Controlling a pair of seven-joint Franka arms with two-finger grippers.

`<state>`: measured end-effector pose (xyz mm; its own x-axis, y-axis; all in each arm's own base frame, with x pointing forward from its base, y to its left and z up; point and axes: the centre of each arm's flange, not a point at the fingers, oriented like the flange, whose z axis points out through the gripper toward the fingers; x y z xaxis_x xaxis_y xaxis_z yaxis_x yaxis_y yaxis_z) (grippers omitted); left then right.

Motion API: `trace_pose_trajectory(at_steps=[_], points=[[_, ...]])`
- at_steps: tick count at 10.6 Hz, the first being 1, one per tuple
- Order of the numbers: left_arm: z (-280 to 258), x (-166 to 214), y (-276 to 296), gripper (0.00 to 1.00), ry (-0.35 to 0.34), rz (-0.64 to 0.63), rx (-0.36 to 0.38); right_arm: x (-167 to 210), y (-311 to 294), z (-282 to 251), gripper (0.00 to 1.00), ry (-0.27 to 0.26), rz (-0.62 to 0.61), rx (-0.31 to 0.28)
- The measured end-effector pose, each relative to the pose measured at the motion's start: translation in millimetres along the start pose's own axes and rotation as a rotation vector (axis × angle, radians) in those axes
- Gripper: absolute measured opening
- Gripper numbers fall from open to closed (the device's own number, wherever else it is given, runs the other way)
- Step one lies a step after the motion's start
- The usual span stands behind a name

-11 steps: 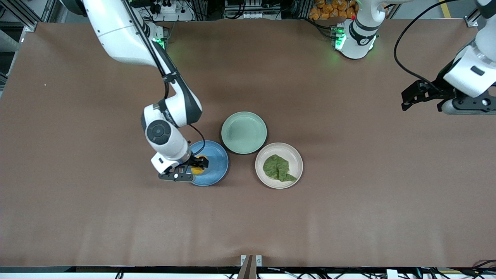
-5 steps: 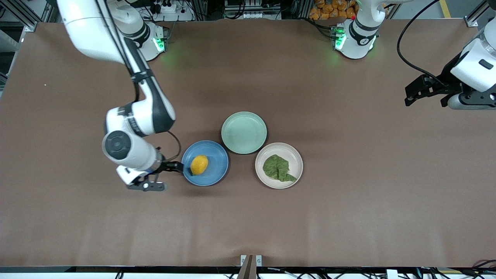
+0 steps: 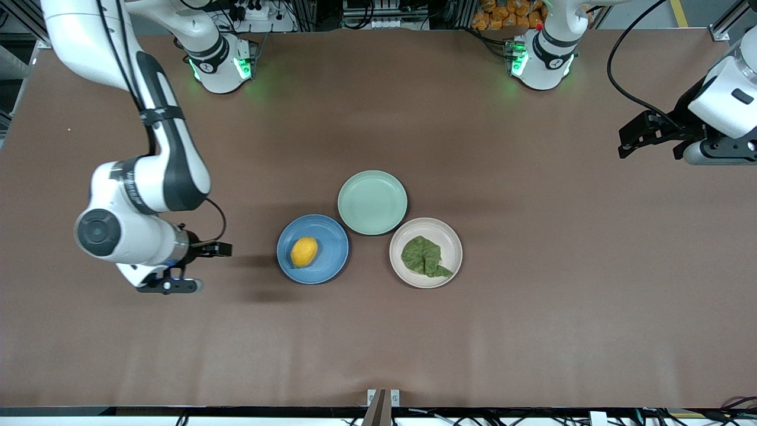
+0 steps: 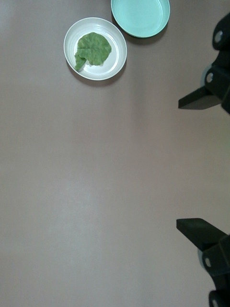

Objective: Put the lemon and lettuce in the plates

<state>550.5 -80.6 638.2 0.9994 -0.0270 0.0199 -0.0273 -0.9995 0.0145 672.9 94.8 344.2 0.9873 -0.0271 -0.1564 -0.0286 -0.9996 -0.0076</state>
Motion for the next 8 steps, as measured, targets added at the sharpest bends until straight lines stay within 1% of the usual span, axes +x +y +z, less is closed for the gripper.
trace_pose_trajectory(at_steps=[3,6,8], points=[[-0.6,-0.2,1.3,1.00,0.001,0.002,0.000,1.3,28.1,-28.0,1.00,-0.013,0.019,-0.015],[-0.8,-0.4,3.0,1.00,0.001,0.006,0.000,2.1,67.3,-53.7,1.00,0.009,0.022,-0.008],[-1.0,-0.5,3.2,1.00,0.001,0.006,0.000,-5.2,91.6,-74.4,1.00,0.019,0.021,0.002]])
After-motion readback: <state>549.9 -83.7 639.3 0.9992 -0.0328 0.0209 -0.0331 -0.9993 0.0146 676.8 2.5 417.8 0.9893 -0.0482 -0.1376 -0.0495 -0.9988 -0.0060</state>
